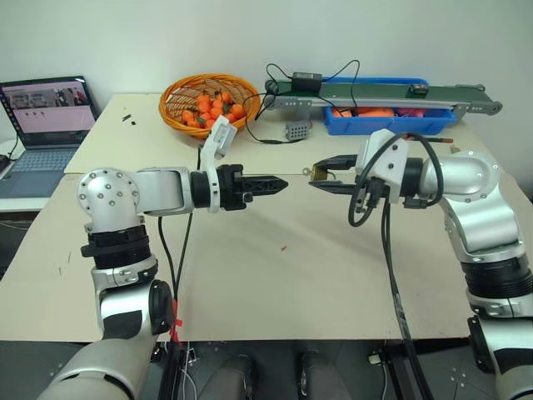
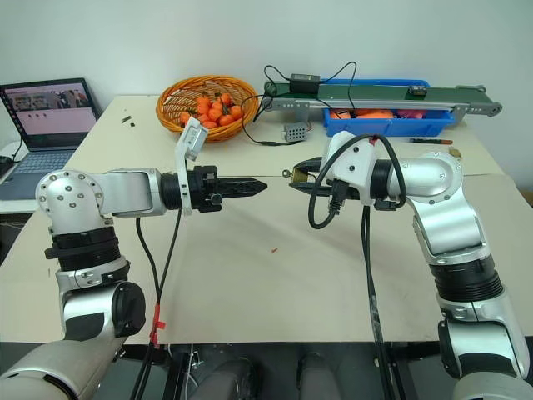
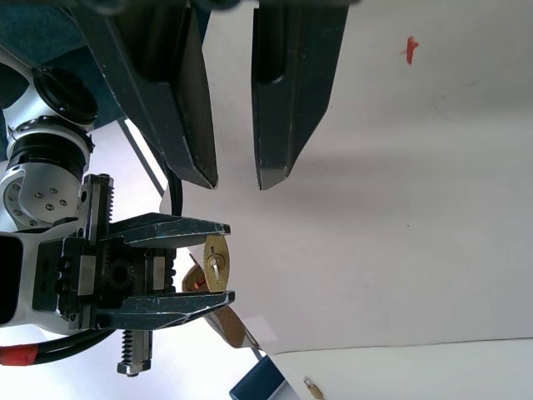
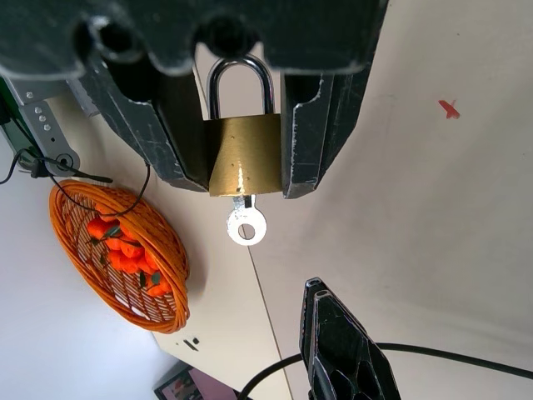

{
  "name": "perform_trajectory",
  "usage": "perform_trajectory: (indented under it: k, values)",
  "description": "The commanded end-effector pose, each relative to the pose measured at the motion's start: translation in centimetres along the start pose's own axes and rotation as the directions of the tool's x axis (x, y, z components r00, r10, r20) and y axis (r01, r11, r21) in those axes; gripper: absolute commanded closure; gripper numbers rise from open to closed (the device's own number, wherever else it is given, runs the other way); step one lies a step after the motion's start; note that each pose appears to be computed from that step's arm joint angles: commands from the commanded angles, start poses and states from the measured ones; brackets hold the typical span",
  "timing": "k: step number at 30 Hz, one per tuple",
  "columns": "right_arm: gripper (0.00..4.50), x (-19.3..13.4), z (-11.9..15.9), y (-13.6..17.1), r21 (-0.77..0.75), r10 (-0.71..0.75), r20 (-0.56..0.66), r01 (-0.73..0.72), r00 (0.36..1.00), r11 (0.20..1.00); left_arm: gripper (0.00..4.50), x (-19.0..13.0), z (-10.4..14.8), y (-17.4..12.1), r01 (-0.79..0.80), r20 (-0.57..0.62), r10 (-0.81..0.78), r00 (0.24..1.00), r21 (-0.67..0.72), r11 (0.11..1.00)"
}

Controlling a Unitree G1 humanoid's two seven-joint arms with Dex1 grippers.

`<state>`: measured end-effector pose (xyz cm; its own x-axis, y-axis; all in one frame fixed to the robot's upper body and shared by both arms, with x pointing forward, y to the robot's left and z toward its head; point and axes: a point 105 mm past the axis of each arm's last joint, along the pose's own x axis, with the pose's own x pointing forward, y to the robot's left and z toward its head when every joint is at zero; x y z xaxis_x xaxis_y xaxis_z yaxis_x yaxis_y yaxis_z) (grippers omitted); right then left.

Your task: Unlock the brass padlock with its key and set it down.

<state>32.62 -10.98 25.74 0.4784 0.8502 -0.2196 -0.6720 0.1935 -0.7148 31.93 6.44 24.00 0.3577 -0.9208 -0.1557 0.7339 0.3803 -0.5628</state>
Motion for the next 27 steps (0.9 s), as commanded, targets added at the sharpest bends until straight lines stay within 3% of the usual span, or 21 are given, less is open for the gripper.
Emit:
perform_trajectory:
  k: [1, 13, 19, 27]
  values:
    - [3.6, -0.5, 1.5, -0.7, -0.056, -0.035, 0.031, 0.036, 0.999, 0.998, 3.71, 0.3, 0.9, -0.8, 0.03, 0.021, -0.031, 0.999, 0.033, 0.999]
    - [3.6, -0.4, 1.7, -0.2, -0.046, -0.027, 0.039, 0.028, 0.999, 0.999, 3.71, 2.1, 1.1, -1.0, 0.057, 0.035, -0.058, 0.998, 0.028, 0.998]
    - [3.6, -0.2, 0.0, -0.2, 0.068, -0.08, 0.066, 0.075, 0.995, 0.995, 3.71, 1.8, -0.6, 1.0, 0.049, 0.043, -0.049, 0.998, -0.007, 0.999]
    - [3.6, 1.1, -3.8, -1.1, 0.173, -0.174, 0.072, 0.16, 0.982, 0.972, 3.71, 1.7, 0.2, 2.2, 0.081, 0.106, -0.079, 0.991, -0.013, 0.997]
